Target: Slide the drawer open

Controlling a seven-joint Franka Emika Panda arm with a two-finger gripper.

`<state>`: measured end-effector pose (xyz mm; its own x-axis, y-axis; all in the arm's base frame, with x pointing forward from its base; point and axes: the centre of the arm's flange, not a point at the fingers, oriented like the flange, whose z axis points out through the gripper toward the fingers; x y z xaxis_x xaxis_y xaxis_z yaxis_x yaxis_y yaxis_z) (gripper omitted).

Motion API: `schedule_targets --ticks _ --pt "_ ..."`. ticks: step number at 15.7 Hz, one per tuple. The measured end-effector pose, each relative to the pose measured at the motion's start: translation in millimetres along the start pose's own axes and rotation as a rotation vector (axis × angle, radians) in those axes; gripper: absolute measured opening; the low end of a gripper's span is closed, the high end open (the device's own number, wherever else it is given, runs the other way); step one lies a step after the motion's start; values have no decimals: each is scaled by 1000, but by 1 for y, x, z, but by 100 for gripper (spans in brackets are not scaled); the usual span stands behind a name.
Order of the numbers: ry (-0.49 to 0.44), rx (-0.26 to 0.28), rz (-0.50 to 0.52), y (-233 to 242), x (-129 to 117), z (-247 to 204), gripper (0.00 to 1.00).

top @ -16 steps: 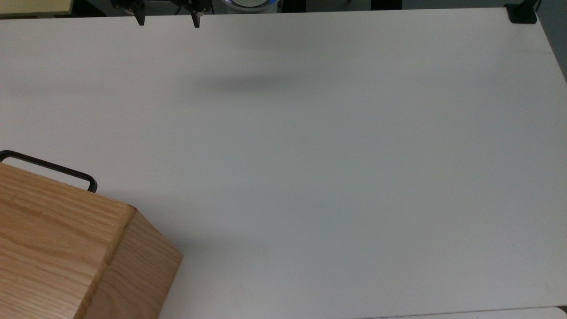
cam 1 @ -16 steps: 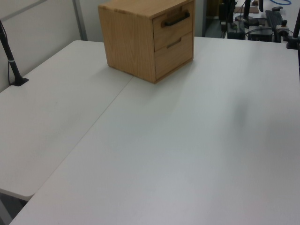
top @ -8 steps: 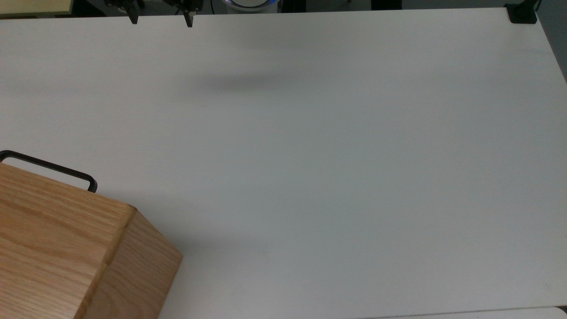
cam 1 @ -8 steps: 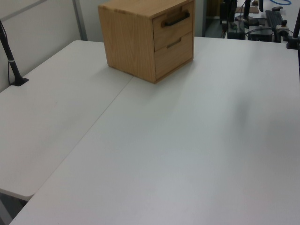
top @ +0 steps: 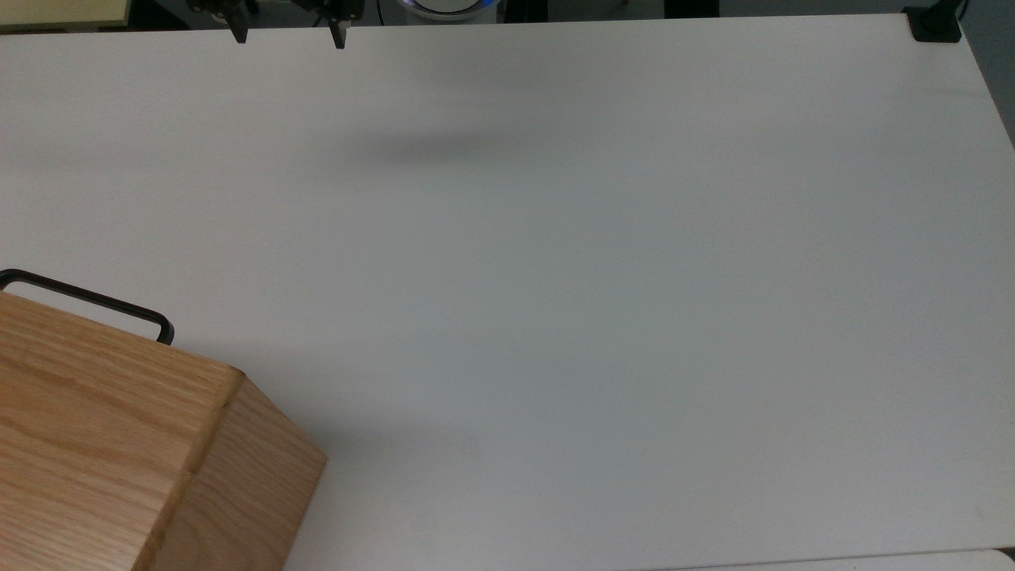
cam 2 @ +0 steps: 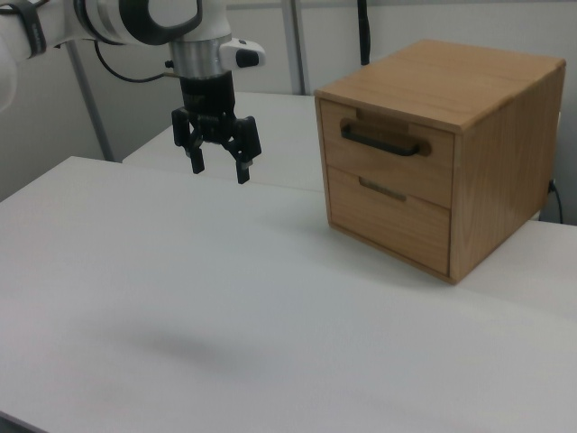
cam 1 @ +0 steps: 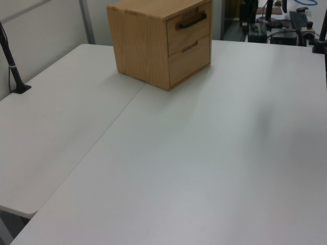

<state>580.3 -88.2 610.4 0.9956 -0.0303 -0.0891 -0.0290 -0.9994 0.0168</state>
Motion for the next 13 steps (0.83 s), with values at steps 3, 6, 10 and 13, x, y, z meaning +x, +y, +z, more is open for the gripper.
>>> schedule_targets --ticks 3,6,10,13 --pt "0 0 -1 0 0 0 100" --pt "0 0 -4 -2 0 0 100" --pt "0 0 -4 -2 0 0 100" --pt "0 0 -4 -2 0 0 100"
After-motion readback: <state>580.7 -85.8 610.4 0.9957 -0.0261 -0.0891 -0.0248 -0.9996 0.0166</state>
